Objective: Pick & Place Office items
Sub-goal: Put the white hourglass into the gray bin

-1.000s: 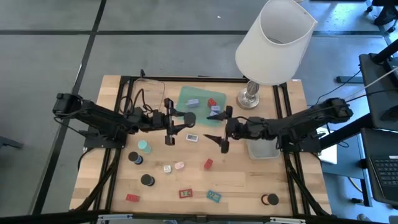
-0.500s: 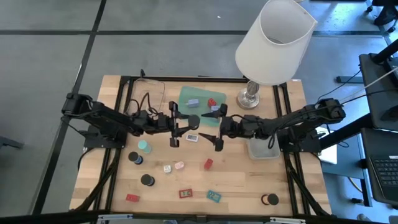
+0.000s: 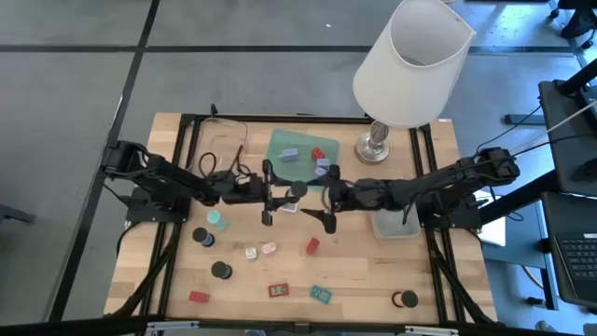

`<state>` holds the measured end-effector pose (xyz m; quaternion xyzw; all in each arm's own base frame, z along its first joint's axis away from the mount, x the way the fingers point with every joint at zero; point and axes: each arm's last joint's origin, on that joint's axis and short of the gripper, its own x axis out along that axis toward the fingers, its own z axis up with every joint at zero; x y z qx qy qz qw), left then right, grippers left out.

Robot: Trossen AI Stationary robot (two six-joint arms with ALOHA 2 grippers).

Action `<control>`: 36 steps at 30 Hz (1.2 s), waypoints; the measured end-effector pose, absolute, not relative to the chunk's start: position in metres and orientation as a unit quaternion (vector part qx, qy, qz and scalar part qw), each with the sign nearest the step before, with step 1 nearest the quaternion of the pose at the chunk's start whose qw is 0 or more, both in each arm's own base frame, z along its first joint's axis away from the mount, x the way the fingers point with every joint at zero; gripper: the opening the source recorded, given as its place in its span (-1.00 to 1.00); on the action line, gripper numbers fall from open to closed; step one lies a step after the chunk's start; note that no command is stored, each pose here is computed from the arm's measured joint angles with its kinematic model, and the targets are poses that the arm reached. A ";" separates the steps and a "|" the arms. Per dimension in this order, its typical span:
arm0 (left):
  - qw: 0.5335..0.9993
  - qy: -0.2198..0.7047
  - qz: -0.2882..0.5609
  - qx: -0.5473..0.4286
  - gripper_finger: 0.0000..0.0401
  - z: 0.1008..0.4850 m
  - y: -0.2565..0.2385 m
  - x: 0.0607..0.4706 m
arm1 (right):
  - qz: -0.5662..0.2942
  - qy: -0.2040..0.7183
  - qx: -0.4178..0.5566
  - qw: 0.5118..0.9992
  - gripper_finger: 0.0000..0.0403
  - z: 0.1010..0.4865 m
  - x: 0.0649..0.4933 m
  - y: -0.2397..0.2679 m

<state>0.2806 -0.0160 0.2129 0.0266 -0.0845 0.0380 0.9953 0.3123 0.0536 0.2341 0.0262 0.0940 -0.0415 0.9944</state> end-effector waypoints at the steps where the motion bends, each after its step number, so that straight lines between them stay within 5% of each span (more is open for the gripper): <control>1: 0.996 -0.071 0.040 0.020 -0.21 0.210 -0.016 0.281 | -0.044 0.121 0.035 0.991 0.87 0.230 0.310 0.054; 10: 0.996 0.065 0.037 -0.050 -0.21 0.183 -0.016 0.281 | -0.073 0.319 0.066 0.943 0.87 0.243 0.303 0.059; 19: 0.979 0.101 -0.099 -0.147 -0.21 0.179 -0.025 0.280 | 0.107 0.299 -0.182 0.931 0.82 0.273 0.306 0.087; 25: 0.973 0.108 -0.127 -0.163 -0.22 0.179 -0.026 0.280 | 0.141 0.276 -0.328 0.892 0.79 0.274 0.303 0.099; 36: 0.970 0.110 -0.125 -0.177 -0.22 0.179 -0.026 0.281 | 0.153 0.257 -0.325 0.897 0.79 0.263 0.325 0.082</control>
